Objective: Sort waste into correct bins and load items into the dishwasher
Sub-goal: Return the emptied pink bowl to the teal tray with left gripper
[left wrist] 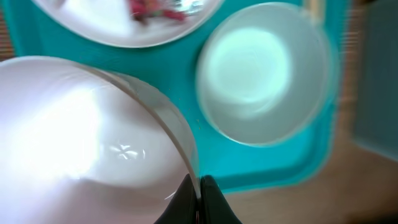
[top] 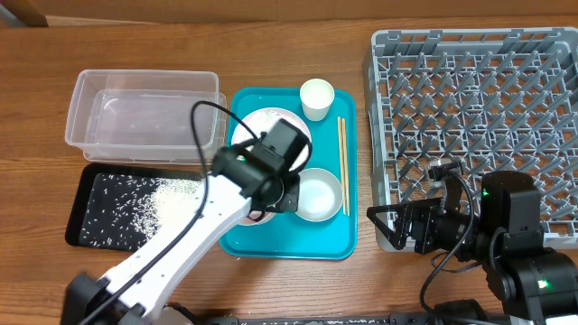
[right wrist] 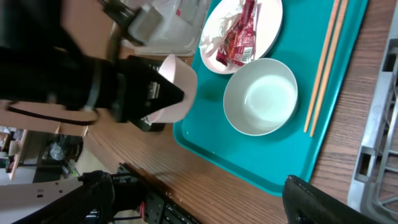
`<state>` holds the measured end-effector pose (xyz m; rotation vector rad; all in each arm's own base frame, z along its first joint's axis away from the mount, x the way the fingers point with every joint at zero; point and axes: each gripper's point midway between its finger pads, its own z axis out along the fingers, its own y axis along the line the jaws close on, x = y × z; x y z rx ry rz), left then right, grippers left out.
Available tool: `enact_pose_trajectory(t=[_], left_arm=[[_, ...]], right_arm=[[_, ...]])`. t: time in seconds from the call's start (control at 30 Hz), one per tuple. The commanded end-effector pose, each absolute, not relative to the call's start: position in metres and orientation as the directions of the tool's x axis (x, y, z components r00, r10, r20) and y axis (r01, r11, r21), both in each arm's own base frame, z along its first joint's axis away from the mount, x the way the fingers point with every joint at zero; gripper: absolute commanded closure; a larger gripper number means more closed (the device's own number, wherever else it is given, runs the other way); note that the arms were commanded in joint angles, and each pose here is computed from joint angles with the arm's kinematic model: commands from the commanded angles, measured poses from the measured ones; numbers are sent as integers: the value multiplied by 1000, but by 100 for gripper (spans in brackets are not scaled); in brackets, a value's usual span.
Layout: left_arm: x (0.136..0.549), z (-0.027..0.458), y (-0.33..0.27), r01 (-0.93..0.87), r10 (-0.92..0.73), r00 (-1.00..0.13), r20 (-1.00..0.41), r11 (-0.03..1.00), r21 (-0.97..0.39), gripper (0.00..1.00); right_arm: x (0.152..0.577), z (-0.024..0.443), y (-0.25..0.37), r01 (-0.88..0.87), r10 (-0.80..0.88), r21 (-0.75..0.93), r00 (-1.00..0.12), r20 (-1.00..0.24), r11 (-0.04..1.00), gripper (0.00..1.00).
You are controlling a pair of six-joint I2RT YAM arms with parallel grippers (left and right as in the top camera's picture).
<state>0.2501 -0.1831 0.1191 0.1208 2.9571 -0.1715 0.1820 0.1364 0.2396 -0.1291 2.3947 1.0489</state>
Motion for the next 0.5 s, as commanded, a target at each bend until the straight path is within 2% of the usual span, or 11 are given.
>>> enact_pose_trajectory(t=[0.0, 0.1, 0.23, 0.33, 0.4, 0.47], left_arm=[[258, 96, -160, 31, 38, -980, -194, 999, 38, 96], [260, 88, -164, 31, 36, -983, -181, 999, 31, 89], [264, 100, -171, 36, 36, -981, -191, 999, 3, 70], [280, 118, -174, 62, 62, -966, -253, 998, 5, 42], [301, 129, -173, 56, 58, -941, -334, 998, 15, 33], [321, 135, -178, 100, 95, -910, -404, 995, 9, 30]], right_arm=[[184, 247, 134, -294, 119, 642, -847, -519, 708, 11], [183, 245, 134, -286, 119, 642, -851, -511, 711, 9], [184, 242, 130, -271, 123, 629, -852, -509, 728, 7], [184, 242, 130, -268, 124, 627, -851, -510, 732, 5], [184, 242, 130, -268, 124, 627, -851, -510, 732, 4], [184, 242, 130, -268, 124, 627, -851, -510, 732, 4]])
